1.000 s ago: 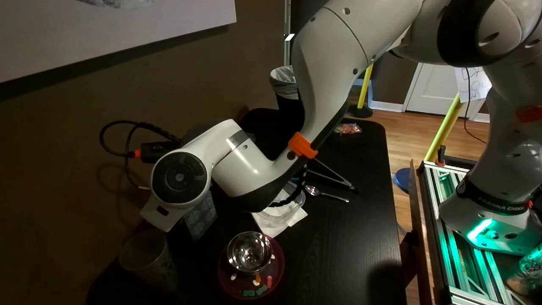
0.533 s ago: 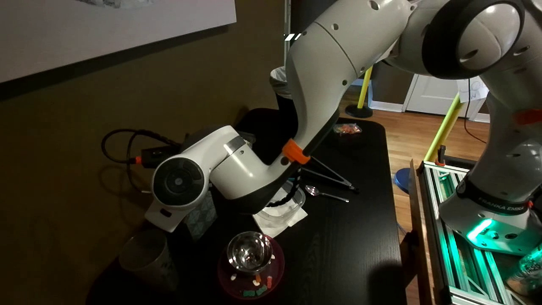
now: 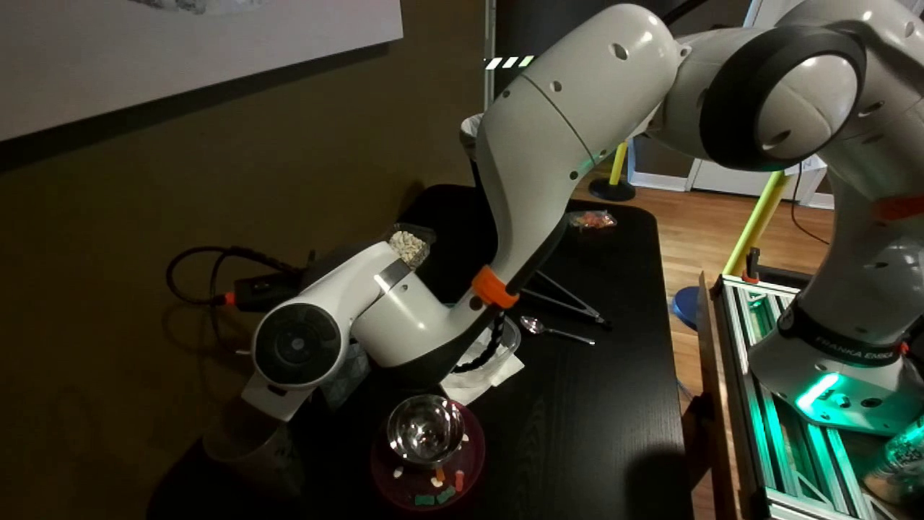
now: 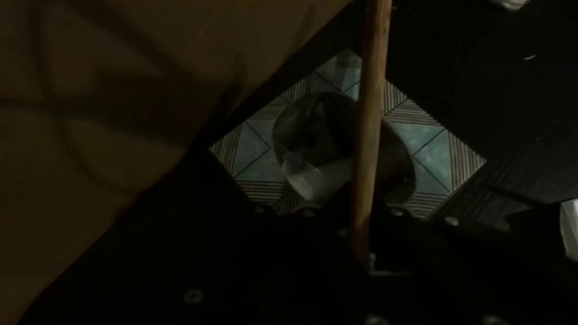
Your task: Move the wooden spoon from the top of the clear bowl and place it on the paper towel box
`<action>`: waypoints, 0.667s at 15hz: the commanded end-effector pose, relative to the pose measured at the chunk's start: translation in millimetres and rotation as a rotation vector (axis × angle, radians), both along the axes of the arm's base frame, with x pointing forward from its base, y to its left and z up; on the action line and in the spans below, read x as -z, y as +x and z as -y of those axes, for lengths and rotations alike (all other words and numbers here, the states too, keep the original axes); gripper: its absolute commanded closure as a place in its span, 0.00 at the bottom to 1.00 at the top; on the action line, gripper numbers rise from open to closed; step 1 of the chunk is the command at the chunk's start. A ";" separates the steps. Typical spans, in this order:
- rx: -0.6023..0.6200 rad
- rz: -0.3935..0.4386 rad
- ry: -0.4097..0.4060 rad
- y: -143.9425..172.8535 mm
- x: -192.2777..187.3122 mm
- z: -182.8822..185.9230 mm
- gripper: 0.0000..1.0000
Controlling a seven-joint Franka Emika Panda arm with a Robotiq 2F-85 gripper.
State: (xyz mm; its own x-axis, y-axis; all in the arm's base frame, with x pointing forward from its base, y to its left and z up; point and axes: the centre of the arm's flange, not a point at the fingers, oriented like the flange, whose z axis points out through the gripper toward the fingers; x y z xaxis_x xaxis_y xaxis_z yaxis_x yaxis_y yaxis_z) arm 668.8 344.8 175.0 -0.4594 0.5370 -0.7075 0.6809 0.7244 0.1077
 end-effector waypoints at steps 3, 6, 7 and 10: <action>-0.013 0.025 -0.017 18.3 14.2 -9.3 0.99; -0.005 0.036 -0.016 22.8 11.1 -7.6 0.99; -0.001 0.041 -0.013 24.5 9.3 -7.0 0.99; 0.012 0.034 -0.009 27.8 6.1 -5.8 0.99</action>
State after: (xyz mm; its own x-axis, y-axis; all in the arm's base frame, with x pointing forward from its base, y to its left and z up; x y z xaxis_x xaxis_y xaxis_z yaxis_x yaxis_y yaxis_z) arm 685.6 346.0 173.1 -0.4268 0.5419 -0.7240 0.6833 0.7176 0.1344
